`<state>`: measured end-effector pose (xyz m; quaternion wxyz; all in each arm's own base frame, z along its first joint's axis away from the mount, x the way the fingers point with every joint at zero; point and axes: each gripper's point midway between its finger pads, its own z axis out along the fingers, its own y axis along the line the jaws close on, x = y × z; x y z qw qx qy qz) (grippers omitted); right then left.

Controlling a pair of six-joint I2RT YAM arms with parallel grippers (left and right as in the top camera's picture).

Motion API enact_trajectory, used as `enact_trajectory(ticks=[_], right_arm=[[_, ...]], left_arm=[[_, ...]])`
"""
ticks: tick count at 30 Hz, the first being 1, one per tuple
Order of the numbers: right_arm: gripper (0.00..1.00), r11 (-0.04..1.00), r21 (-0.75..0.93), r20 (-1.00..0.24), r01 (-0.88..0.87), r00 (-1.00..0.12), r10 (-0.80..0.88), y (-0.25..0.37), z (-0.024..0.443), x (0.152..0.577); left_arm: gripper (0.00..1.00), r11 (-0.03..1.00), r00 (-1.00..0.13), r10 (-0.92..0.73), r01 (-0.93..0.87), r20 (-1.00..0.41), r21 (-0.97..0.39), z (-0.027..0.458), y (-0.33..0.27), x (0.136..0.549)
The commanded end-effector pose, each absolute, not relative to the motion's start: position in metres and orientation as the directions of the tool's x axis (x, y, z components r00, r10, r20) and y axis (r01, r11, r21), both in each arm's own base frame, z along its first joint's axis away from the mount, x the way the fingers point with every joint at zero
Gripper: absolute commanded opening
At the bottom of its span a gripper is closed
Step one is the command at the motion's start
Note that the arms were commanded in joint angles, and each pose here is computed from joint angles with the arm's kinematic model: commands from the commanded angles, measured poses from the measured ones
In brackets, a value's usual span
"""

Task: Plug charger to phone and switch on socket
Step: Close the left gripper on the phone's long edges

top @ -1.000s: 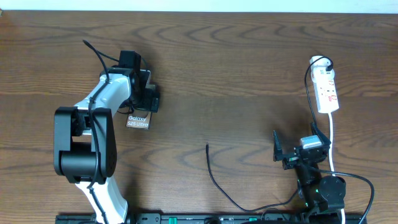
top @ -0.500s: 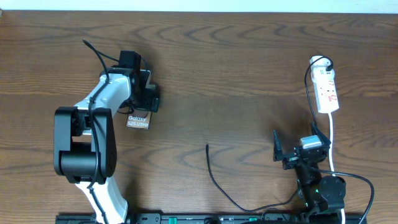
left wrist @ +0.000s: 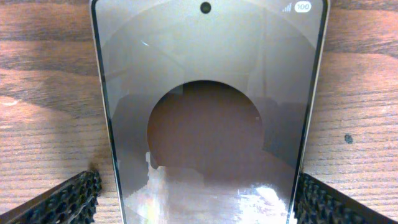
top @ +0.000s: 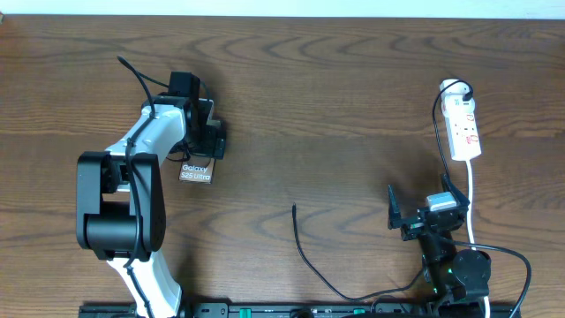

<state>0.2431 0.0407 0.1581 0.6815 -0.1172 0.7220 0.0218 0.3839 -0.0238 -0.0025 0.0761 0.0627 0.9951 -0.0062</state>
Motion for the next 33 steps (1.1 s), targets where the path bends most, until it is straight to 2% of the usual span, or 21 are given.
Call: enact_trajectory(ticks=[1, 15, 29, 33], right_arm=[[0.99, 0.973, -0.118, -0.991, -0.197, -0.046, -0.130, 0.0409, 0.1577, 0.2427], [0.99, 0.973, -0.118, -0.990, -0.197, -0.046, -0.130, 0.0409, 0.1576, 0.2427], [0.99, 0.973, -0.118, -0.991, -0.197, -0.046, -0.130, 0.0409, 0.1577, 0.2427], [0.99, 0.973, -0.118, -0.991, -0.197, -0.046, -0.130, 0.0409, 0.1577, 0.2427]], left_arm=[[0.89, 0.991, -0.986, 0.135, 0.135, -0.097, 0.004, -0.0215, -0.0210, 0.3753], [0.81, 0.991, -0.986, 0.135, 0.135, -0.097, 0.004, -0.0215, -0.0210, 0.3753], [0.79, 0.991, -0.986, 0.135, 0.135, -0.097, 0.004, -0.0215, -0.0210, 0.3752], [0.76, 0.991, -0.986, 0.135, 0.135, -0.097, 0.004, -0.0215, -0.0210, 0.3752]])
